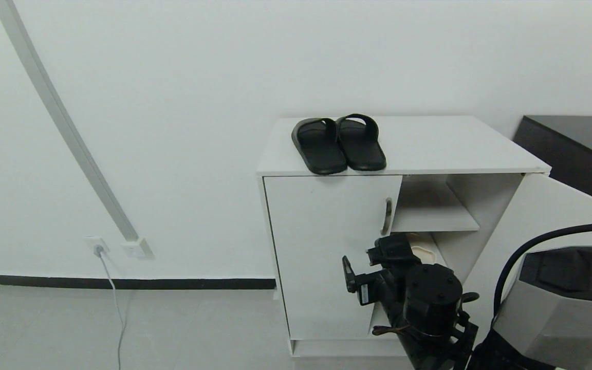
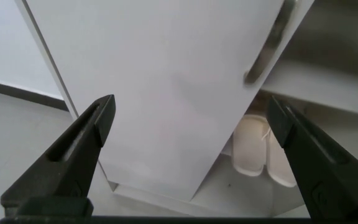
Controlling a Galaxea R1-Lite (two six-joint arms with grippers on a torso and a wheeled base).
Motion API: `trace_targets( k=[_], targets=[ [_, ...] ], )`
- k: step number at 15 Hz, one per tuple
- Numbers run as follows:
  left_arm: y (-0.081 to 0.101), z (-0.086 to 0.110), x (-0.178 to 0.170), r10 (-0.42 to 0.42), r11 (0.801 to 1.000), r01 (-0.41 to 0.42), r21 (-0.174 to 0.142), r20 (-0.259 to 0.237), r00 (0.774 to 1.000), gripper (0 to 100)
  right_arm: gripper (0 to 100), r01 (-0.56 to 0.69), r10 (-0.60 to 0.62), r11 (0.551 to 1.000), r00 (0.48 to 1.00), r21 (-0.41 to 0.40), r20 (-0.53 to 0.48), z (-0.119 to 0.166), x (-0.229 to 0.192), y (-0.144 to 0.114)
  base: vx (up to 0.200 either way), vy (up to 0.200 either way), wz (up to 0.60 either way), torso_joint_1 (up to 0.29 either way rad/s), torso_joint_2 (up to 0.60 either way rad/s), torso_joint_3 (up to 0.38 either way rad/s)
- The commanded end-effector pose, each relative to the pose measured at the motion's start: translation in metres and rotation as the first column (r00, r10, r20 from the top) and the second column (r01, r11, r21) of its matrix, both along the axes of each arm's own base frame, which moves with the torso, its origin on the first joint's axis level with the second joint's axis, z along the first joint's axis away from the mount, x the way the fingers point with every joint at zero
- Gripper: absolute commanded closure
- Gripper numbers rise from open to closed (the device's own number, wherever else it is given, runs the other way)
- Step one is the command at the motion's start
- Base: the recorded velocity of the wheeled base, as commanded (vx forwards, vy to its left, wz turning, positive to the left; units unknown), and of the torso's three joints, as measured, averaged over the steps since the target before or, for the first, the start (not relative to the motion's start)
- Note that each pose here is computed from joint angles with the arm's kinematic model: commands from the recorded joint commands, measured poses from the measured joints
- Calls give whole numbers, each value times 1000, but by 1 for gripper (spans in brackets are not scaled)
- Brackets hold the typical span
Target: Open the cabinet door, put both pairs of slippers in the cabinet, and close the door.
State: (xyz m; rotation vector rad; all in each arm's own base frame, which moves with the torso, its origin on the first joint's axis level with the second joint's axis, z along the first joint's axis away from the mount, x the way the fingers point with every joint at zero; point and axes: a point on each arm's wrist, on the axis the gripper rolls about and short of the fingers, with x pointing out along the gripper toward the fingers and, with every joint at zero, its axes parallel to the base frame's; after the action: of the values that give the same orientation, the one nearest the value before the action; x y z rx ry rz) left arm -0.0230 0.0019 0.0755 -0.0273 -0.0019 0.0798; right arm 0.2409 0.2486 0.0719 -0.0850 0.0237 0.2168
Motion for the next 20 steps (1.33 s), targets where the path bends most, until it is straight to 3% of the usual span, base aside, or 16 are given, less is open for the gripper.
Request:
trace_targets(
  k=[1, 13, 20],
  targets=[
    [0, 0, 0, 0, 1000, 0, 0, -2, 1000, 100, 0, 6, -6, 1000, 1000, 2, 4, 1, 1, -2, 0, 0, 0, 198, -510, -315],
    [0, 0, 0, 0, 1000, 0, 0, -1, 1000, 100, 0, 27, -27, 999, 999, 23, 22, 9, 8, -6, 0, 0, 0, 240, -553, -318],
    [0, 0, 0, 0, 1000, 0, 1, -1, 1000, 100, 0, -2, 2, 1000, 1000, 28, 27, 8, 8, -7, 0, 0, 0, 140, -325, -173]
  ],
)
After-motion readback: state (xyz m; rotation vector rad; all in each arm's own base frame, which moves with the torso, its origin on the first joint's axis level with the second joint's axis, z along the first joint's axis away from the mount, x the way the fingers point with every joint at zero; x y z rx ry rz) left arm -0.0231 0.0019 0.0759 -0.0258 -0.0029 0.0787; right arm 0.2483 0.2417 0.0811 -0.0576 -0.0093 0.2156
